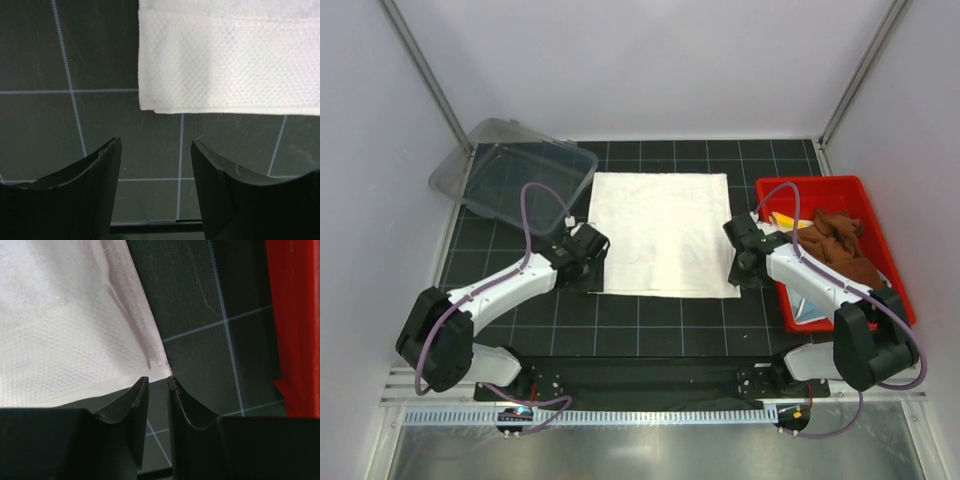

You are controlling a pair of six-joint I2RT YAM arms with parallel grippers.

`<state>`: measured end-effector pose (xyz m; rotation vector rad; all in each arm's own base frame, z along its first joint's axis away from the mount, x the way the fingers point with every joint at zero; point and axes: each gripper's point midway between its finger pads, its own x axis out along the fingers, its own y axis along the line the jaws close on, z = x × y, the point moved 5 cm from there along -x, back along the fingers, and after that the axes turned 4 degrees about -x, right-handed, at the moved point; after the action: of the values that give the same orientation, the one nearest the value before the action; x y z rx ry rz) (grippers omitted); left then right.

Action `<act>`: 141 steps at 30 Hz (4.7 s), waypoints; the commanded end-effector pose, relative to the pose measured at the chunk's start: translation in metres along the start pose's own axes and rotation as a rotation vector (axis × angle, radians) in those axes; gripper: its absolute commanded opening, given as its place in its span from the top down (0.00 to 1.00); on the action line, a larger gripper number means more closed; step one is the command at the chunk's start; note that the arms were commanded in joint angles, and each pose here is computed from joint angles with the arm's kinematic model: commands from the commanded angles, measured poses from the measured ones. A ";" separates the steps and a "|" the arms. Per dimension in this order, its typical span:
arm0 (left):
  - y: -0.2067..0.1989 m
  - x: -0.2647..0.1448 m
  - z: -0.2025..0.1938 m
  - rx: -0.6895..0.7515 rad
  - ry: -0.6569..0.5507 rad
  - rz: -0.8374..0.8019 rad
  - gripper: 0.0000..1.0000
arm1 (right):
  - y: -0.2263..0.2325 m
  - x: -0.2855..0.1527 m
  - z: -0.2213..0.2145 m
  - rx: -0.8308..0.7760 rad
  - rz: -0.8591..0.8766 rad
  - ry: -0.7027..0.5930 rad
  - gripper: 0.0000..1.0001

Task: Fold and stack the towels
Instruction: Fold the towel

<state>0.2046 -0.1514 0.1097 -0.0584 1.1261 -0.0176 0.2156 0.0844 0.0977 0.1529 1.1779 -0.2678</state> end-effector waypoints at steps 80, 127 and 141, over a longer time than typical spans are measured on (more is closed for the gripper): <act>-0.022 0.017 0.035 -0.352 0.037 -0.136 1.00 | 0.001 0.000 0.019 -0.056 0.019 -0.137 0.93; -0.020 0.031 -0.026 -0.301 0.112 -0.078 1.00 | -0.026 -0.016 -0.001 -0.018 -0.113 -0.094 0.99; -0.021 0.010 -0.001 -0.285 0.026 -0.054 1.00 | -0.008 -0.018 0.033 0.114 -0.042 -0.158 0.99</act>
<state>0.1902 -0.1724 0.0671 -0.3536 1.2489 0.0879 0.1923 0.0656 0.0775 0.1875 1.1714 -0.3881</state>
